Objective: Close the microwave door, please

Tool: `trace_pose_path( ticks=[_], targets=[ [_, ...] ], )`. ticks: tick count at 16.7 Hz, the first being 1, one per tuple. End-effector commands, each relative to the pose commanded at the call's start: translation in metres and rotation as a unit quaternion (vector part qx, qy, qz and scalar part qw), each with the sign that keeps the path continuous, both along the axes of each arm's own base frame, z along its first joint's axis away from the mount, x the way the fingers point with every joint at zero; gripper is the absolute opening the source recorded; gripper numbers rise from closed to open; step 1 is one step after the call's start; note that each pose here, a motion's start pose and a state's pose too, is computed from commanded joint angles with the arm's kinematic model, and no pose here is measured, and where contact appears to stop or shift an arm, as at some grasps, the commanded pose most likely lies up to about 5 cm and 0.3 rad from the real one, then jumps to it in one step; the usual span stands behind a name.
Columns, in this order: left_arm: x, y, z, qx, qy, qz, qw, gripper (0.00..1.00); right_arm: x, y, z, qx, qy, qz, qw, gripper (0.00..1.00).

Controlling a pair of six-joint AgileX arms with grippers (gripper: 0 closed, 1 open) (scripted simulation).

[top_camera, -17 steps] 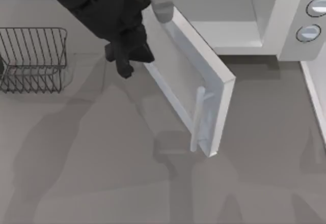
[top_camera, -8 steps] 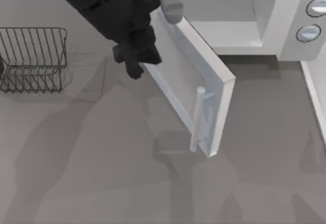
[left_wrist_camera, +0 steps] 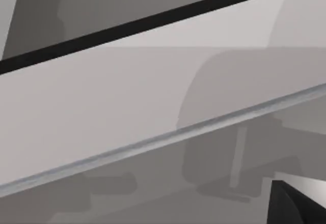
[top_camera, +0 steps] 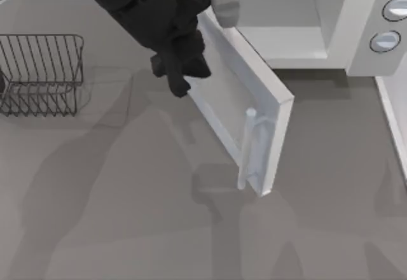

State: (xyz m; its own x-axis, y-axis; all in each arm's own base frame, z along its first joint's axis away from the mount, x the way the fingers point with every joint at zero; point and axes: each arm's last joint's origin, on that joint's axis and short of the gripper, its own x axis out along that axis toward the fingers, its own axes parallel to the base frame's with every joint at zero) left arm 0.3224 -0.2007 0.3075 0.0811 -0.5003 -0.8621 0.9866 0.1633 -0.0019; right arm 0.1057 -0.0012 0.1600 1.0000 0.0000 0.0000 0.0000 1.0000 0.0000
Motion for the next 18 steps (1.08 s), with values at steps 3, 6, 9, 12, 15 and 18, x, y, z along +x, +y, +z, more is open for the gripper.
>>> trace_pose_path(
  ticks=[3,6,9,12,15,18],
  targets=[
    [0.0,-0.013,-0.003,0.003,0.005,0.001,1.0,0.0,0.0,0.0,0.0,0.0,0.0,0.0,1.0,1.0],
    [0.0,-0.016,0.0,0.0,0.0,0.001,1.0,0.0,0.0,0.0,0.0,0.0,0.0,0.0,1.0,1.0],
    [0.0,-0.017,0.0,0.0,0.001,0.002,1.0,0.0,0.0,0.0,0.0,0.0,0.0,0.0,1.0,1.0],
    [0.0,-0.029,-0.002,0.003,0.006,0.002,1.0,0.0,0.0,0.0,0.0,0.0,0.0,0.0,1.0,1.0],
    [-0.001,-0.034,0.0,0.0,0.001,0.003,1.0,0.0,0.0,0.0,0.0,0.0,0.0,0.0,1.0,1.0],
    [0.0,-0.033,0.0,0.0,0.001,0.004,1.0,0.0,0.0,0.0,0.0,0.0,0.0,0.0,1.0,1.0]
  ],
)
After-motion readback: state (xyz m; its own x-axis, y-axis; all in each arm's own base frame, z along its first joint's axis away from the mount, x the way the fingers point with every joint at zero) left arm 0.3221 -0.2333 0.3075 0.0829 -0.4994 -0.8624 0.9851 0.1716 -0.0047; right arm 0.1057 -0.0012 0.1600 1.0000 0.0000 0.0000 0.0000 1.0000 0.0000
